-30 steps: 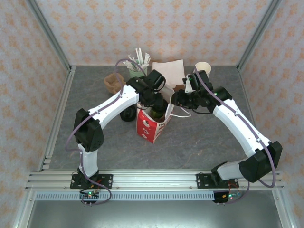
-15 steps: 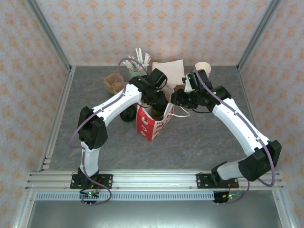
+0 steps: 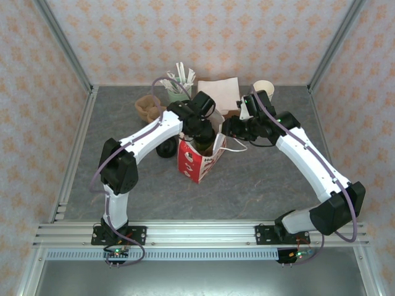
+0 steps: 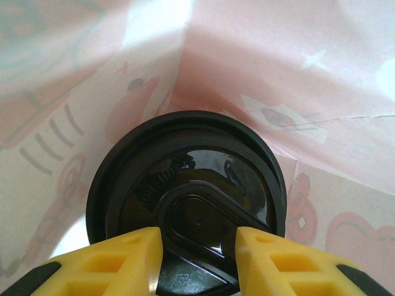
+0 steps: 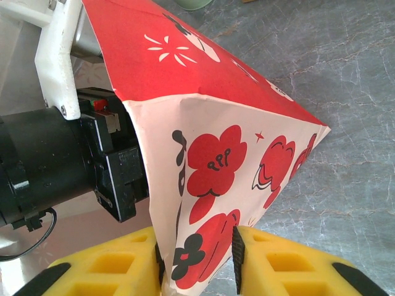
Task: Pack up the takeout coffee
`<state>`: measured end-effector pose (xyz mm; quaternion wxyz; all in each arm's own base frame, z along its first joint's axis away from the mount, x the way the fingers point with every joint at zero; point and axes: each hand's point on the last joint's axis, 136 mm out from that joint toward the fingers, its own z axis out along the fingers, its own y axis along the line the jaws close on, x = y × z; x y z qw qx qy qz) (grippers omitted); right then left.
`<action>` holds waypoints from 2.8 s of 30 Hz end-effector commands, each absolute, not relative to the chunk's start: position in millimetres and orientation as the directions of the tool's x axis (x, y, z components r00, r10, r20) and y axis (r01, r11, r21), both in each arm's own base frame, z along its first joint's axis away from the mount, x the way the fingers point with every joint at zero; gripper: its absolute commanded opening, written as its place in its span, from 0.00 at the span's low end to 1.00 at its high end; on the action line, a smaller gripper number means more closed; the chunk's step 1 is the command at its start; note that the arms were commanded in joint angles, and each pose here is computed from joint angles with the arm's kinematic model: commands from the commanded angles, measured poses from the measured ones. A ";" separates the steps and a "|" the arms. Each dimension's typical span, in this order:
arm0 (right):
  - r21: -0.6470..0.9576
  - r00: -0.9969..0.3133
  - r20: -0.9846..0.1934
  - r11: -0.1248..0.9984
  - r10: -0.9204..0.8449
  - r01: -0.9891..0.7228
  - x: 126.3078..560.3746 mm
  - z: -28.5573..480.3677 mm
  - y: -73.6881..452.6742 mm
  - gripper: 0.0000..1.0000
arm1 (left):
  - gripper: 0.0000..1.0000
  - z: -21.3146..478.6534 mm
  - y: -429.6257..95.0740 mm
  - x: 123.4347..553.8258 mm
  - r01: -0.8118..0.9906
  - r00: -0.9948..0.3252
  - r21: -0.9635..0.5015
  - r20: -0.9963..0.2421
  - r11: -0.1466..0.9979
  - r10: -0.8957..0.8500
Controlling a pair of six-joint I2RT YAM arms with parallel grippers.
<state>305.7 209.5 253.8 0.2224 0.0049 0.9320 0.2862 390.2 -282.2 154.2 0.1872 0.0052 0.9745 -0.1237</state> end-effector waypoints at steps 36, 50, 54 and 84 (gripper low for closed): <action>0.538 -0.893 -0.421 0.836 0.160 -0.104 312.3 262.3 200.0 0.48 | 0.45 148.8 -302.4 383.4 0.118 -0.948 -0.265 -0.317 0.957 0.029; 0.543 -0.898 -0.412 0.833 0.155 -0.105 314.0 259.0 201.2 0.49 | 0.45 122.2 -299.3 366.2 0.125 -0.961 -0.233 -0.270 0.964 0.059; 0.545 -0.898 -0.412 0.832 0.155 -0.107 314.0 259.8 201.0 0.49 | 0.45 124.6 -301.4 365.4 0.131 -0.960 -0.239 -0.274 0.962 0.063; 0.547 -0.892 -0.423 0.829 0.159 -0.112 318.4 263.5 198.6 0.52 | 0.51 219.2 -305.9 388.1 0.146 -0.915 -0.328 -0.403 0.933 0.001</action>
